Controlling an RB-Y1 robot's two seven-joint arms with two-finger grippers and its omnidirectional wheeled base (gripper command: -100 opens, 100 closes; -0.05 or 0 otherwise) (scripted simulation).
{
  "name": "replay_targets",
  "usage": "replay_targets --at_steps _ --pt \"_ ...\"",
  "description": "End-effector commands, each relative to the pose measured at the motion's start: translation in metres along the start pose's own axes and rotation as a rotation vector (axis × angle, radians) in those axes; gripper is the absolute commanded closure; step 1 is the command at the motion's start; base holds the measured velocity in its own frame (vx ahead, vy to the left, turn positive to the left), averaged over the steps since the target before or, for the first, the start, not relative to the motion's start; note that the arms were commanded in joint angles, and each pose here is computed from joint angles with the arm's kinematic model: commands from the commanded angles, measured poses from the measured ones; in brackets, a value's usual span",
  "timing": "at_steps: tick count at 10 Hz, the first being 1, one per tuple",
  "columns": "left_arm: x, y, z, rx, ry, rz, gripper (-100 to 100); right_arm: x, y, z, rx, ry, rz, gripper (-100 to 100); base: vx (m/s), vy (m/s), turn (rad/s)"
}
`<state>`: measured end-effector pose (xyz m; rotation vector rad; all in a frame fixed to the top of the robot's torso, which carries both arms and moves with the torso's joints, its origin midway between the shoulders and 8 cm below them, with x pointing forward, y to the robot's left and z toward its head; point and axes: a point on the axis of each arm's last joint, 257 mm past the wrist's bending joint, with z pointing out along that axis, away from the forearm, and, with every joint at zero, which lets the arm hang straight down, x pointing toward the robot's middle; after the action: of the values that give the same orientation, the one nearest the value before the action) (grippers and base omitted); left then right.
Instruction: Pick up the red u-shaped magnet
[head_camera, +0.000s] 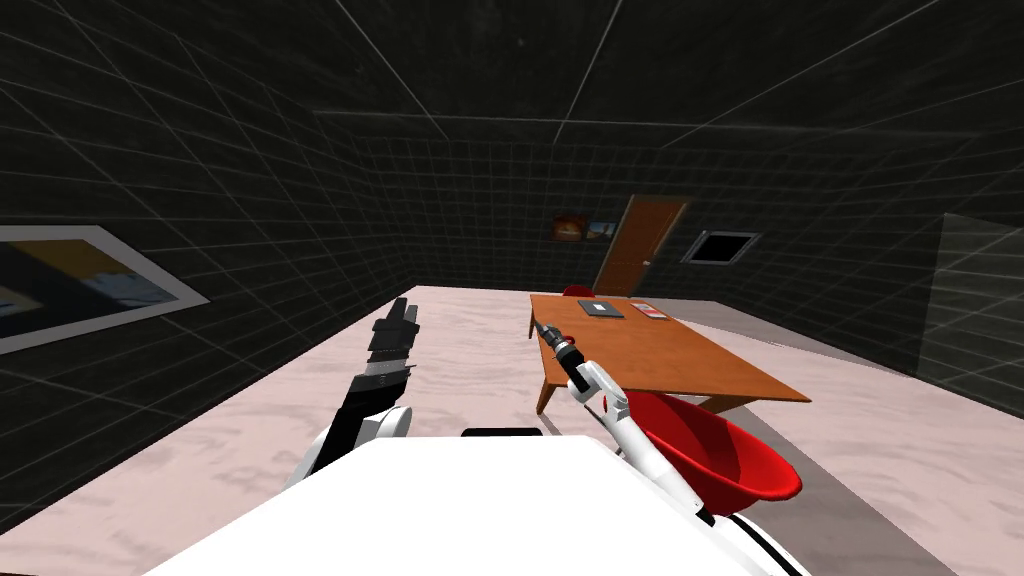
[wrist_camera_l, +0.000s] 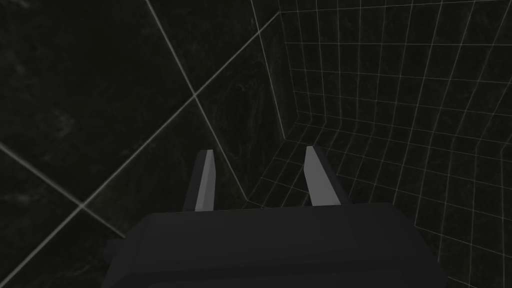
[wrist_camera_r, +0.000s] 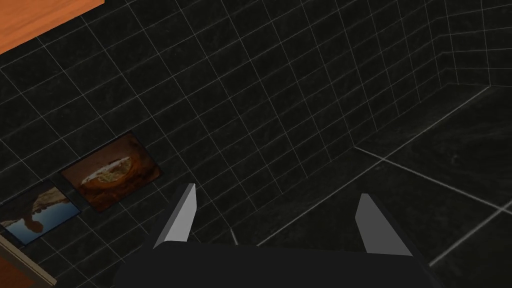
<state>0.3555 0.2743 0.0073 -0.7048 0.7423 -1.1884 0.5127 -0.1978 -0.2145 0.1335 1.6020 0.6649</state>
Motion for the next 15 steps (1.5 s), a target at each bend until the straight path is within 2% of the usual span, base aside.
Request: replay_targets --at_steps 1,2,3,5,6,7,8,9,10,12,13,15 --pt "0.0 0.0 0.0 0.0 0.0 0.0 0 0.014 -0.021 -0.002 0.041 0.038 -0.048 -100 -0.026 -0.017 0.141" --pt "0.0 0.0 0.0 0.0 0.0 0.0 0 0.022 -0.039 -0.001 0.071 0.073 -0.126 -100 -0.028 -0.02 0.265" --pt "0.0 0.0 0.0 0.0 0.0 0.0 0 0.028 -0.047 -0.003 0.086 0.087 -0.133 -100 -0.022 -0.024 0.126" --pt "0.0 0.0 0.0 0.0 0.0 0.0 0 0.039 -0.086 -0.006 0.152 0.156 -0.282 -100 -0.033 -0.03 0.307" --pt "0.0 0.0 0.0 0.0 0.0 0.0 0 0.05 -0.102 -0.012 0.179 0.184 -0.305 -100 -0.035 -0.03 0.168" --pt "0.0 0.0 0.0 0.0 0.0 0.0 0 0.05 -0.103 -0.012 0.18 0.185 -0.305 -100 -0.018 -0.015 -0.023" --pt "0.0 0.0 0.0 0.0 0.0 0.0 0 0.05 -0.119 -0.014 0.204 0.213 -0.386 -100 -0.023 -0.017 0.267" --pt "0.0 0.0 0.0 0.0 0.0 0.0 0 0.057 -0.131 -0.02 0.226 0.233 -0.392 -100 -0.023 -0.022 0.142" --pt "0.0 0.0 0.0 0.0 0.0 0.0 0 0.056 -0.146 -0.022 0.246 0.257 -0.472 -100 -0.036 -0.021 0.227" --pt "0.0 0.0 0.0 0.0 0.0 0.0 0 0.064 -0.162 -0.031 0.276 0.286 -0.477 -100 -0.016 -0.019 0.071" --pt "0.0 0.0 0.0 0.0 0.0 0.0 0 0.061 -0.177 -0.034 0.295 0.309 -0.557 -100 -0.018 -0.021 0.242" --pt "0.0 0.0 0.0 0.0 0.0 0.0 0 0.068 -0.19 -0.042 0.319 0.334 -0.562 -100 -0.014 -0.02 0.084"
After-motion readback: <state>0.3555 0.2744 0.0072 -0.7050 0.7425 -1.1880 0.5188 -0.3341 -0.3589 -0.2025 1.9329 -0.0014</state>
